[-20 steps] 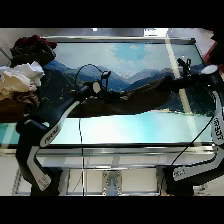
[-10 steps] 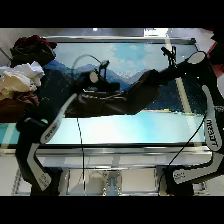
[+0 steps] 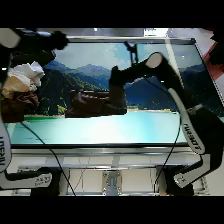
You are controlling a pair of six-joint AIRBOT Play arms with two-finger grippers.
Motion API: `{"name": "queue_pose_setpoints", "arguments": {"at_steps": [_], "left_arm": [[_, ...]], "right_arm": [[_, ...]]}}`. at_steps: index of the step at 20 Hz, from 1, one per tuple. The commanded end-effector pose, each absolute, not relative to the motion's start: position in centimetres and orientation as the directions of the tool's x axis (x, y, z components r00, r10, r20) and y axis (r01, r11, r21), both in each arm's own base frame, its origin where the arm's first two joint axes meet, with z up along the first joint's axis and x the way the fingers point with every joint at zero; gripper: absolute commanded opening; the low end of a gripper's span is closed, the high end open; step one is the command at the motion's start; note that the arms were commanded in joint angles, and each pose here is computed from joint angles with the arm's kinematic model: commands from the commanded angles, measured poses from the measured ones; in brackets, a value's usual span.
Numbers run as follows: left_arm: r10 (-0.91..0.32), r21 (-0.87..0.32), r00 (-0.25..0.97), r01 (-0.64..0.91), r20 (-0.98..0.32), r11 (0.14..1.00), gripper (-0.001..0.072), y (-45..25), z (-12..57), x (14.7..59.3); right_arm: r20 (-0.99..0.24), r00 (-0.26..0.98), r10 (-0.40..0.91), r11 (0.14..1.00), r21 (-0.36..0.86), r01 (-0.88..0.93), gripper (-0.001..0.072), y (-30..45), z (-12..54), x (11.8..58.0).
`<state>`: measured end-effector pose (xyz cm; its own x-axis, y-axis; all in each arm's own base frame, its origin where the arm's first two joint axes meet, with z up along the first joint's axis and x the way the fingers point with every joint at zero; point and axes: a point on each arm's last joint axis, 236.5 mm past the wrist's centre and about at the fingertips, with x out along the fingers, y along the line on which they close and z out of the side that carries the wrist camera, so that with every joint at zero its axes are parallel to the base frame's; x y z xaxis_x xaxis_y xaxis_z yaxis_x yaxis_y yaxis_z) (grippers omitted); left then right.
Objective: Fold the shirts.
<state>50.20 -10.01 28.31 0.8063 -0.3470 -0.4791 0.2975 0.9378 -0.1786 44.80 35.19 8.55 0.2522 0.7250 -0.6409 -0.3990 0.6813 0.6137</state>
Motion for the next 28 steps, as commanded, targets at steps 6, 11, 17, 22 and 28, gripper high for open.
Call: {"name": "queue_pose_setpoints", "arguments": {"at_steps": [6,11,17,22,28], "left_arm": [[-0.214,-0.039,0.804,0.232,-0.555,0.972,0.0244,-4.2,28.5,47.2],[-0.188,-0.020,0.789,0.217,-0.585,0.976,0.0244,-3.5,26.9,47.4],[-0.186,-0.028,0.797,0.208,-0.575,0.978,0.0244,-3.5,26.1,48.1],[-0.185,-0.027,0.799,0.207,-0.572,0.978,0.0244,-3.5,26.2,48.2],[-0.184,-0.025,0.799,0.207,-0.572,0.978,0.0244,-3.4,26.2,48.2]], "right_arm": [[-0.552,0.225,0.803,0.594,0.707,-0.385,0.0501,44.8,1.4,44.4],[-0.760,0.244,0.602,0.796,0.548,-0.259,0.0503,27.7,0.9,48.9],[-0.835,0.069,0.545,0.838,0.544,-0.041,0.0623,17.6,-5.0,46.3],[-0.672,-0.008,0.741,0.672,0.741,0.005,0.0625,21.7,-7.6,45.0],[-0.499,0.032,0.866,0.498,0.867,0.033,0.0626,28.2,-9.0,46.1]]}}
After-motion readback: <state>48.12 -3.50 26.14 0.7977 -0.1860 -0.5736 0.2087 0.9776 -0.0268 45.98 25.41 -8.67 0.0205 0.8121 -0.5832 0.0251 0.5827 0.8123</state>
